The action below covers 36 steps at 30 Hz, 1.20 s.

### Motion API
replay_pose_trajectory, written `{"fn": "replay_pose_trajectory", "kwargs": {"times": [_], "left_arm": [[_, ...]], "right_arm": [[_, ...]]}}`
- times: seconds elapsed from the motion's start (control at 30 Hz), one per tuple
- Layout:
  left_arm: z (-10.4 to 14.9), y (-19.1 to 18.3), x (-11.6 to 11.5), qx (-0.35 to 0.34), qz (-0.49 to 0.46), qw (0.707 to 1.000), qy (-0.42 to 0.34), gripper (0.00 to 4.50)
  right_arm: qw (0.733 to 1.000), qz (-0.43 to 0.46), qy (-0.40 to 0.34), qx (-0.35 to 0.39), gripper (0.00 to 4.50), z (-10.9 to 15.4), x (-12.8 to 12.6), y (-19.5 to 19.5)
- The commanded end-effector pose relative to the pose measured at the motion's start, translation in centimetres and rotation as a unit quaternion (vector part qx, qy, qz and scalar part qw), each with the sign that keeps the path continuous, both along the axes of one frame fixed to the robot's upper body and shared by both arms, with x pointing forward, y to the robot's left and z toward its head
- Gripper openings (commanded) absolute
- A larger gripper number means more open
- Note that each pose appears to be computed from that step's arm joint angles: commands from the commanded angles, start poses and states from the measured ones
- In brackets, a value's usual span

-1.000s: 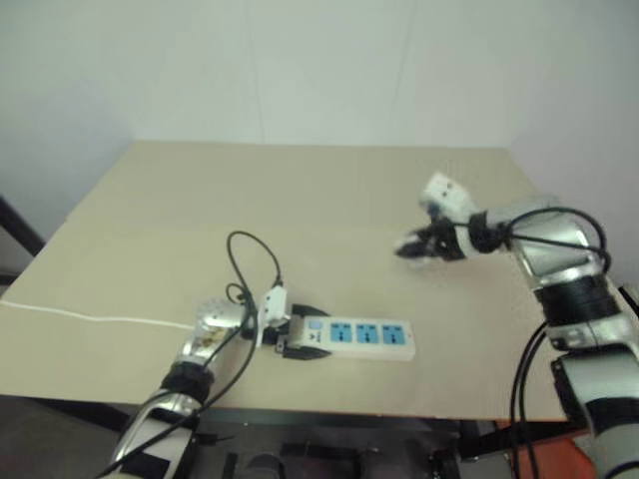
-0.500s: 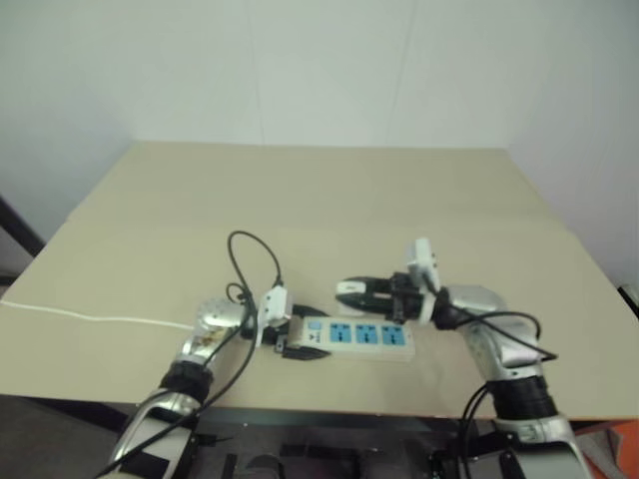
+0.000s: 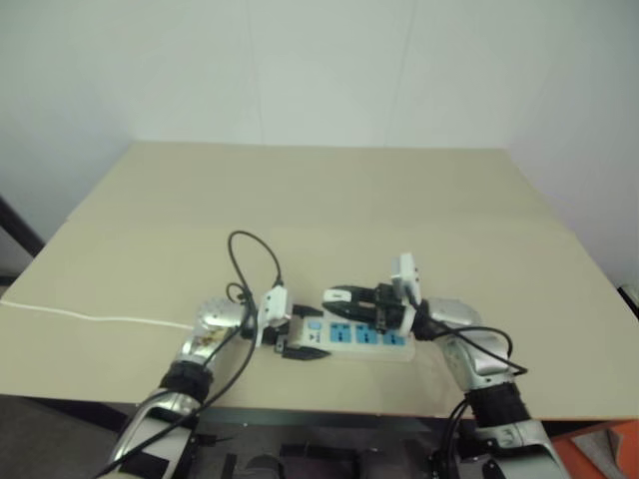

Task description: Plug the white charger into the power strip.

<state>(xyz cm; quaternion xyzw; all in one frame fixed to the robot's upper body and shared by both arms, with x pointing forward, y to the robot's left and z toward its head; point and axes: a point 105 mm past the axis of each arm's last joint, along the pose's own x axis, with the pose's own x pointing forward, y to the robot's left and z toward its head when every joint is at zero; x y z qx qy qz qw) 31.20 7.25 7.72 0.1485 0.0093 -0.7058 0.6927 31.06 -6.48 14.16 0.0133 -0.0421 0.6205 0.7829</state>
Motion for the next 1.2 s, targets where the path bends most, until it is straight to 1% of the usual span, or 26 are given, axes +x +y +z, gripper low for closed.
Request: {"fn": "replay_pose_trajectory", "kwargs": {"times": [0.03, 0.23, 0.47, 0.57, 0.9, 1.2], "left_arm": [[-1.6, -0.2, -0.9, 0.030, -0.017, 0.999, 0.025, 3.30], [-1.6, -0.2, -0.9, 0.030, -0.017, 0.999, 0.026, 3.30], [-1.6, -0.1, -0.9, 0.032, -0.017, 0.999, 0.026, 3.30], [-1.6, -0.1, -0.9, 0.032, -0.018, 0.999, 0.027, 3.30], [-1.5, -0.1, -1.0, 0.032, -0.018, 0.999, 0.028, 3.30], [-1.6, 0.0, -1.0, 0.034, -0.018, 0.999, 0.028, 3.30]], "right_arm": [[0.999, 0.008, -0.032, 0.000, 1.11, 1.0, -0.1, -0.1], [0.999, 0.004, -0.040, -0.030, 1.11, -0.2, 0.1, -0.5], [0.999, -0.001, -0.048, -0.022, 1.11, -0.1, 0.3, -0.5], [0.998, 0.003, -0.058, -0.027, 1.11, -0.2, 0.2, -0.4], [0.998, 0.018, -0.056, -0.018, 1.11, -0.1, -0.3, -0.1], [0.997, 0.026, -0.061, -0.035, 1.11, -1.1, -0.5, 0.2]]}}
